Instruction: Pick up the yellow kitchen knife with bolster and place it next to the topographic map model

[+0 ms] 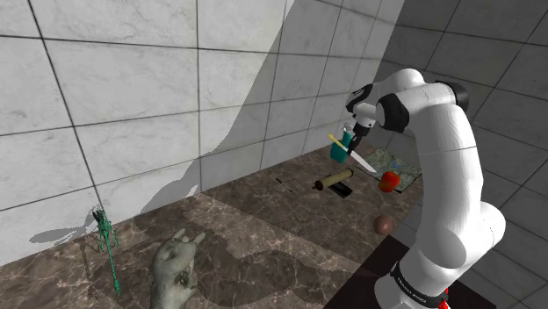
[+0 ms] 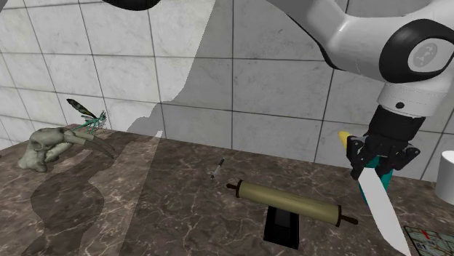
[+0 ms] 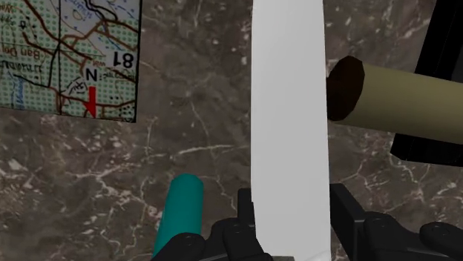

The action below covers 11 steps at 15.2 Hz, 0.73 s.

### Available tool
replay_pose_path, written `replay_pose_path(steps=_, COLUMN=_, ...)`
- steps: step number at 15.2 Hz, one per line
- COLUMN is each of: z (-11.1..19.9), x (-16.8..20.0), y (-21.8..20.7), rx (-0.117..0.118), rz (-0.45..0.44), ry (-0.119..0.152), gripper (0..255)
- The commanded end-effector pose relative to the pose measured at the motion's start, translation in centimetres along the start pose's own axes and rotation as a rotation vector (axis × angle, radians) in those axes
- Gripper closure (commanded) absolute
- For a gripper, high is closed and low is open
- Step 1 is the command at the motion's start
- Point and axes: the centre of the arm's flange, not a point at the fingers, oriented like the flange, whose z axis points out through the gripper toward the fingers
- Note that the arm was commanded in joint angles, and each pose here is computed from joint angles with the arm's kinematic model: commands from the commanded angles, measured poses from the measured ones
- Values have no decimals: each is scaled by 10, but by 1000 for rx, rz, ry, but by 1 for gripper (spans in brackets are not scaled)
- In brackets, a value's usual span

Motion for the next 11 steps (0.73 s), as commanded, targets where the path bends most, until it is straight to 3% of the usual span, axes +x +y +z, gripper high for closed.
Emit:
replay_pose_path(steps=1, z=10, x=-1, y=2, rx=0, rz=0, ry=0, gripper=255)
replay_pose_path(steps=11, z=63, x=-4, y=7, rx=0, rz=0, ry=0, gripper=255)
